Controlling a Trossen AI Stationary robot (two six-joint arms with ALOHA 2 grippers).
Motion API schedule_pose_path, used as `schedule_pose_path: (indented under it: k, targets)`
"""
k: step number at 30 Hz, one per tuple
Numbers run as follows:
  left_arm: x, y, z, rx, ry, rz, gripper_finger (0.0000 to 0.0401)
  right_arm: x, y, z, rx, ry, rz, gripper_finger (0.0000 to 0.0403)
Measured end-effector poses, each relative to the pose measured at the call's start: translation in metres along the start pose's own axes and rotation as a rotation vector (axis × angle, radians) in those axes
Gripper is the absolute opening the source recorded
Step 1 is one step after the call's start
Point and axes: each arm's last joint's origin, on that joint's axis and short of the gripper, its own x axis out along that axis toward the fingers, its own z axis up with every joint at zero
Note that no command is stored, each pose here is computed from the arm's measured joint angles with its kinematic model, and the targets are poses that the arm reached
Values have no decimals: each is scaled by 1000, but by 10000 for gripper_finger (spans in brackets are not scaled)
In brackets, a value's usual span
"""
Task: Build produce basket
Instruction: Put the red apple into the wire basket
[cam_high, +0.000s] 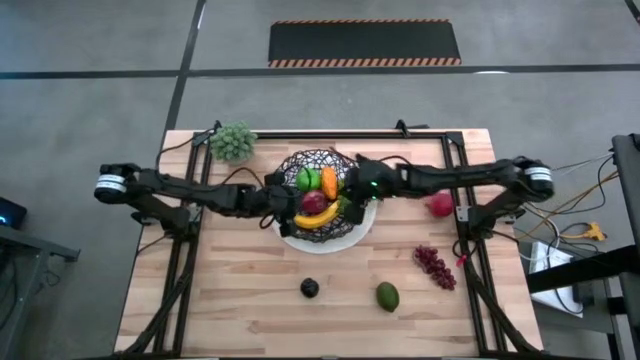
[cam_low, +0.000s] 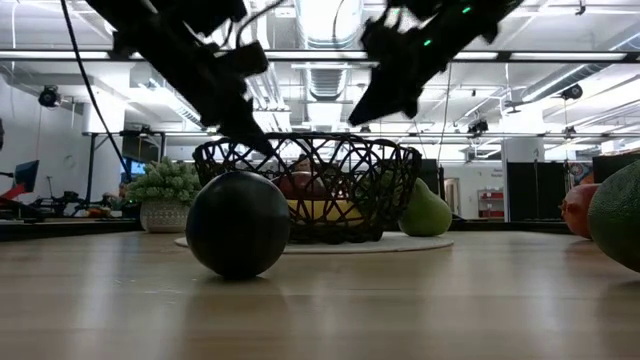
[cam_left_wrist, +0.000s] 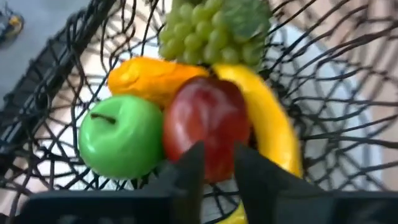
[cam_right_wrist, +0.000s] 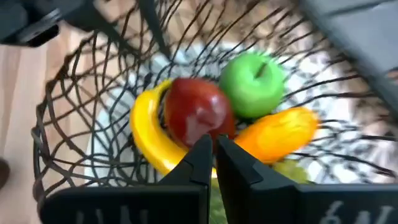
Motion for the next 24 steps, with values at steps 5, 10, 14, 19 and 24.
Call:
schedule_pose_path:
  k: [5, 10, 14, 19, 24]
  targets:
    - [6, 7, -1, -18, 14, -9, 10, 37, -19, 2, 64, 119, 92, 9]
    - [7, 8, -1, -22, 10, -6, 2, 63, -29, 2, 114, 207, 127, 9]
    - [8, 7, -4, -18, 23, -9, 1, 74, -32, 5, 120, 231, 122, 9]
    - [11, 7, -13, -33, 25, -5, 1, 73, -33, 11, 105, 246, 87, 9]
    - [13, 7, -19, -46, 33, -6, 1, 66, -36, 14, 98, 279, 12, 9]
